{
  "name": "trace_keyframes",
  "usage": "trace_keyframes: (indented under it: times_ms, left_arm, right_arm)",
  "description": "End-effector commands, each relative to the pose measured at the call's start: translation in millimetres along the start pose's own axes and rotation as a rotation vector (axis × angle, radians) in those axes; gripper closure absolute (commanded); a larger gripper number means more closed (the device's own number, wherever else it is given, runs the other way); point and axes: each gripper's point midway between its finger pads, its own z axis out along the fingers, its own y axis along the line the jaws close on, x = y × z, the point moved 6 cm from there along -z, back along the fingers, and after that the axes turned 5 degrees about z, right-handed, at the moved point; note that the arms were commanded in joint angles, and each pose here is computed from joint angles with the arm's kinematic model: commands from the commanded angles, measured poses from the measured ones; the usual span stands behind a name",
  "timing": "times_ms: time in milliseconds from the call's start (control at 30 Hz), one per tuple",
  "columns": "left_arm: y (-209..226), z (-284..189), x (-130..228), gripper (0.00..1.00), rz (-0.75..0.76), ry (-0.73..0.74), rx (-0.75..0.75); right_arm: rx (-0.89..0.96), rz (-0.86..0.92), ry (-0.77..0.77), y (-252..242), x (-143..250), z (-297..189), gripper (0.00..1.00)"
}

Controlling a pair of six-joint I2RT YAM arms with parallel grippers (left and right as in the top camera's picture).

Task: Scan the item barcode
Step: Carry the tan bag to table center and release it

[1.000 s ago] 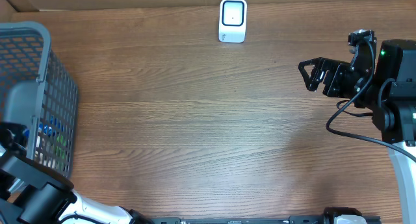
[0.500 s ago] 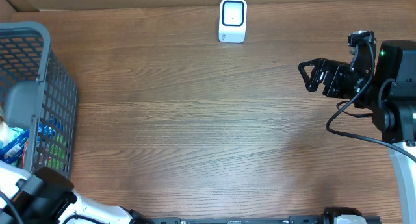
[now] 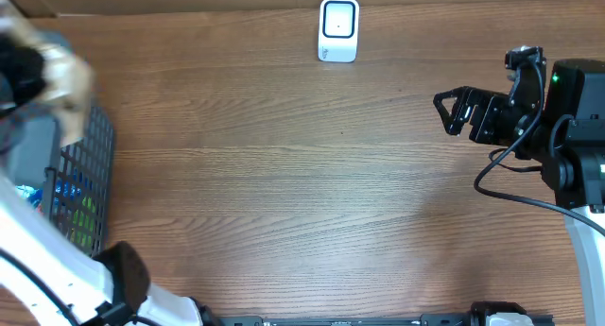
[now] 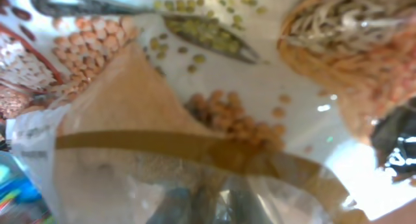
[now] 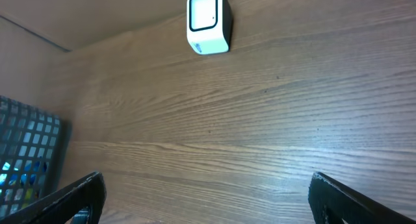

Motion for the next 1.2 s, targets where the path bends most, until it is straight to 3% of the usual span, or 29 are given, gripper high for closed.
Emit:
trace_keyframes:
  times_ms: [0, 233, 567, 800, 1000, 1033, 1167]
  left_arm:
    - [-36.4, 21.8, 11.4, 0.96, 0.146, 0.082, 0.024]
    - [-79.4, 103.9, 56.2, 0.96, 0.156, 0.371, -0.066]
    - [-124.6, 225.4, 176.0, 0.96, 0.202, 0.873, -0.093]
    - [-168.1, 297.3, 261.9, 0.96, 0.367, 1.004, -0.081]
    - [-179.7, 334.1, 305.5, 0.96, 0.432, 1.054, -0.098]
    - [-180.0, 336.0, 308.2, 0.89, 0.434, 1.059, -0.099]
    - [-179.3, 329.7, 302.0, 0.47, 0.411, 1.065, -0.124]
  right_arm:
    - [-0.014, -0.009, -0.028, 6.2, -5.7, -9.0, 0.0]
    - [-0.006, -0.003, -0.009, 3.6, -1.9, -6.7, 0.0]
    - [0.009, 0.004, 0.0, -0.1, -2.7, -1.5, 0.0]
    - [0.019, 0.018, 0.029, -4.8, -2.1, 7.6, 0.0]
    - [0.027, 0.028, 0.05, -8.3, -1.4, 14.3, 0.0]
    - [0.027, 0.028, 0.05, -8.6, -1.7, 15.0, 0.0]
    - [0.027, 0.027, 0.049, -8.8, -2.3, 15.5, 0.0]
